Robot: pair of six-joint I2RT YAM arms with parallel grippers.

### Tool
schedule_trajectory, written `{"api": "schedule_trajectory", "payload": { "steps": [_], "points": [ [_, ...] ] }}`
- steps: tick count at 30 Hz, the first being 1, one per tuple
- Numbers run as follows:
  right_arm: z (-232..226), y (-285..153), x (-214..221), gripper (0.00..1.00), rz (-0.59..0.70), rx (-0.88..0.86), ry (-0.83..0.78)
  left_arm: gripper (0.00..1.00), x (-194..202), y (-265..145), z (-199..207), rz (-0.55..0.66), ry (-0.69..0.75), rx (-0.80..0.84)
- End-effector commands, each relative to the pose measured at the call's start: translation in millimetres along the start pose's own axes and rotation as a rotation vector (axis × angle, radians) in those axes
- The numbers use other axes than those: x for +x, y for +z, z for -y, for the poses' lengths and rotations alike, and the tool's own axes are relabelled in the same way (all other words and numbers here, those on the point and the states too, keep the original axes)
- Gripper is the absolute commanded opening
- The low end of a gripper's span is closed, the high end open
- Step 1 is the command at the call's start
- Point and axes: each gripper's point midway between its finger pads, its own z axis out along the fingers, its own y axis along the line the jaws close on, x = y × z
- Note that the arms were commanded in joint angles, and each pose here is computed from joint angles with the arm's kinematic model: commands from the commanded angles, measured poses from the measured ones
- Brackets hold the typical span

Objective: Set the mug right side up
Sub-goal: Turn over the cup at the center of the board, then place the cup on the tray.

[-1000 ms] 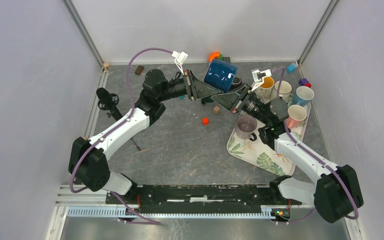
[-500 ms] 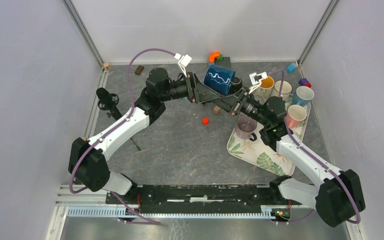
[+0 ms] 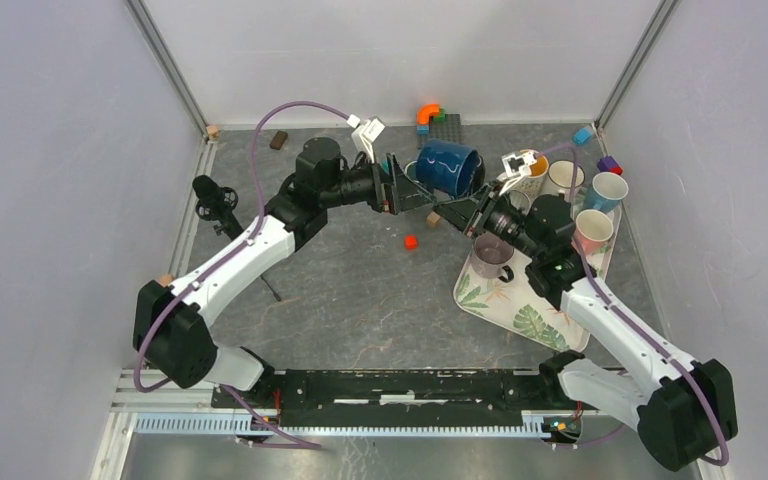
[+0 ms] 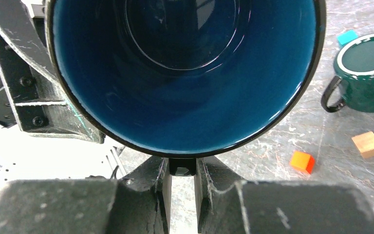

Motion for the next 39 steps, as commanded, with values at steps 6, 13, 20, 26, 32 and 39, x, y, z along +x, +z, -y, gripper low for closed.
{"api": "schedule_trajectory", "payload": {
  "steps": [6, 13, 20, 26, 32, 39],
  "points": [
    [-21.2, -14.2, -46.5, 0.0, 0.143, 0.019, -0.161, 1.0, -9.6, -21.2, 5.4, 0.005, 0.112, -0.1],
    [-6.7, -34.9, -47.3, 0.0, 0.144, 0.147, -0.199, 1.0, 0.0, -34.4, -14.0, -0.036, 0.117, -0.232],
    [14.5, -72.4, -49.3, 0.0, 0.12, 0.36, -0.248, 1.0, 9.9, -52.7, -23.2, -0.053, 0.148, -0.311],
    [30.1, -112.3, -49.7, 0.0, 0.131, 0.533, -0.254, 1.0, 17.0, -57.8, -24.7, -0.071, 0.159, -0.317],
    [49.1, -151.2, -41.7, 0.0, 0.122, 0.703, -0.246, 1.0, 21.9, -57.0, -25.3, -0.085, 0.157, -0.306],
    [81.2, -195.8, -24.5, 0.0, 0.071, 0.951, -0.23, 1.0, 24.7, -55.2, -25.1, -0.096, 0.158, -0.292]
  ]
}}
